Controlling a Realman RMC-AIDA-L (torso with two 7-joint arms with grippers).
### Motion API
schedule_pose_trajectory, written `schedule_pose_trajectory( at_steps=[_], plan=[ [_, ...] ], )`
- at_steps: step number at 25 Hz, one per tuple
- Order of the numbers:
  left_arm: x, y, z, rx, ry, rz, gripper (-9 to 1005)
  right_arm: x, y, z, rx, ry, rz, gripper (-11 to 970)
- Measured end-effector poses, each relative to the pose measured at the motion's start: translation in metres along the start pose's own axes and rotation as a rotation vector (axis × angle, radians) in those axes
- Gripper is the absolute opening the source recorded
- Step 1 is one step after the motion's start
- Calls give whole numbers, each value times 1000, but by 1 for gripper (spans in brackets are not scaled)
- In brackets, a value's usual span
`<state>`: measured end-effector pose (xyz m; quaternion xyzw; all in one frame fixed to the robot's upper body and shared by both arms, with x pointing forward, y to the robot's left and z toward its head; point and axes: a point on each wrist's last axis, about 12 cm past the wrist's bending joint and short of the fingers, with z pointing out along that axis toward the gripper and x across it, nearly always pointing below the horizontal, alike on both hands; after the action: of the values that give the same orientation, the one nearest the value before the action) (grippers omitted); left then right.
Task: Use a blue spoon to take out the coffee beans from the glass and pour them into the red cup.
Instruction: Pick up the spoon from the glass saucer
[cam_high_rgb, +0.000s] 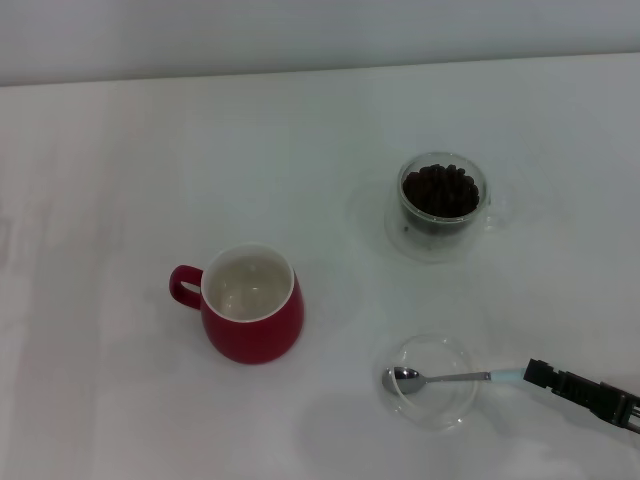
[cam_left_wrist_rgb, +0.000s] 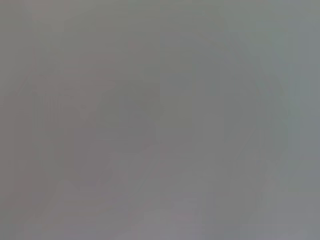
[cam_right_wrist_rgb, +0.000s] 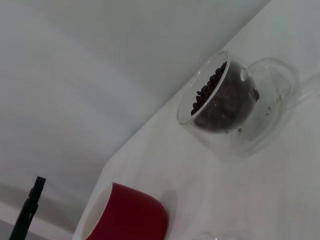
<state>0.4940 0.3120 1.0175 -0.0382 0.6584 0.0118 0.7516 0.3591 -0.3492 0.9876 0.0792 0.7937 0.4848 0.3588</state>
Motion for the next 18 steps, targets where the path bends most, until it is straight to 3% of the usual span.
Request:
schedule_pose_trajectory(
  at_steps=[11, 18],
  plan=[
    [0, -2, -2, -2, -1, -12, 745, 0, -1, -2, 9, 0, -2, 424],
    [1, -2, -3, -2, -1, -15, 745, -2, 0, 0, 2, 3, -11, 174]
  ],
)
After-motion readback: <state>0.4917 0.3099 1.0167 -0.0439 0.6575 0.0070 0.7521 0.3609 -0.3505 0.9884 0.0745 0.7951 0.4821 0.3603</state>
